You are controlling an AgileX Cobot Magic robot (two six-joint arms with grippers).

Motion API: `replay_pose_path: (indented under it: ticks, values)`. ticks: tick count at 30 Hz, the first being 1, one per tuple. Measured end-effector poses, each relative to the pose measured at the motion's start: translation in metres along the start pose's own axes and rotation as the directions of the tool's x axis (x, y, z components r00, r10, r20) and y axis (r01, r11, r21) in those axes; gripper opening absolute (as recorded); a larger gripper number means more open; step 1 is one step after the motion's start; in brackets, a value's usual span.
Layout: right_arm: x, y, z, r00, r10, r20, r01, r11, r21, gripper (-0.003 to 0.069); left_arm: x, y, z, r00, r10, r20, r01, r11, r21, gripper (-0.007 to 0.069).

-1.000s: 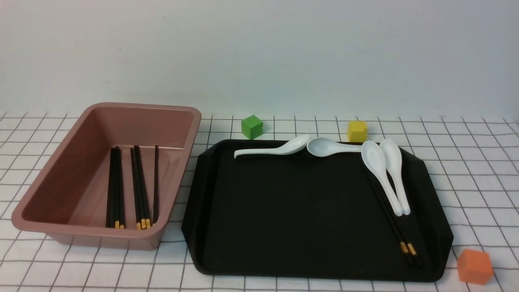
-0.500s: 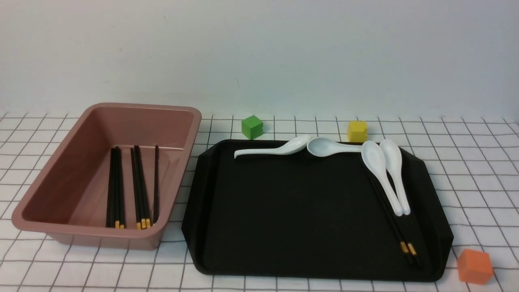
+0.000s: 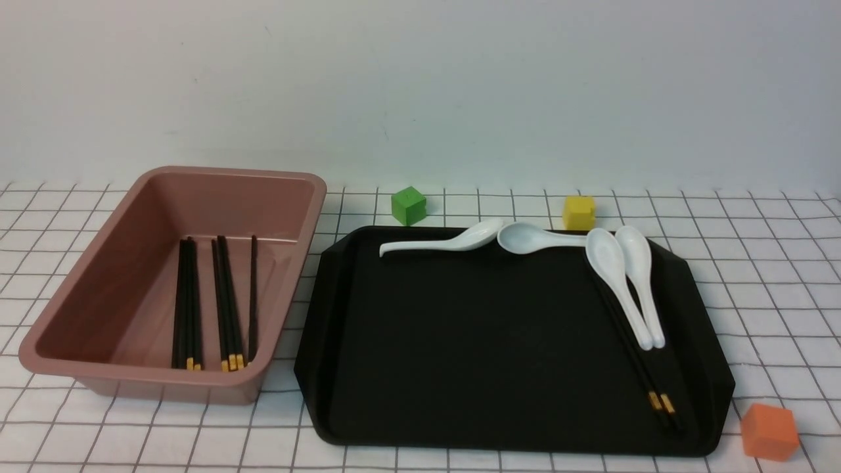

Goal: On white black tablecloth take chopsticks from black tray and put them in box.

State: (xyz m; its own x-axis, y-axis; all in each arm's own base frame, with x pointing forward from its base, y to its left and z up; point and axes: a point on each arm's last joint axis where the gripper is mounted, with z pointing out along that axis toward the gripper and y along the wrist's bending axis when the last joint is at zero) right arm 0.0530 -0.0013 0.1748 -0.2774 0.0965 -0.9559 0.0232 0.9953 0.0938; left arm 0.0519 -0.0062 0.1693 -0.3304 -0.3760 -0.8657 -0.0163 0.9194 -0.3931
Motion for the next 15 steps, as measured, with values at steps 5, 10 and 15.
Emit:
replay_pose_path:
  ticks: [5, 10, 15]
  values:
    - [0.0000, 0.0000, 0.0000, 1.000, 0.000, 0.000, 0.000, 1.000, 0.000, 0.0107, 0.0000, 0.0000, 0.0000, 1.000, 0.000, 0.000, 0.000, 1.000, 0.000, 0.0238]
    - [0.0000, 0.0000, 0.0000, 1.000, 0.000, 0.000, 0.000, 1.000, 0.000, 0.0111, 0.0000, 0.0000, 0.0000, 1.000, 0.000, 0.000, 0.000, 1.000, 0.000, 0.0238]
    - [0.0000, 0.0000, 0.0000, 1.000, 0.000, 0.000, 0.000, 1.000, 0.000, 0.0118, 0.0000, 0.0000, 0.0000, 1.000, 0.000, 0.000, 0.000, 1.000, 0.000, 0.0238]
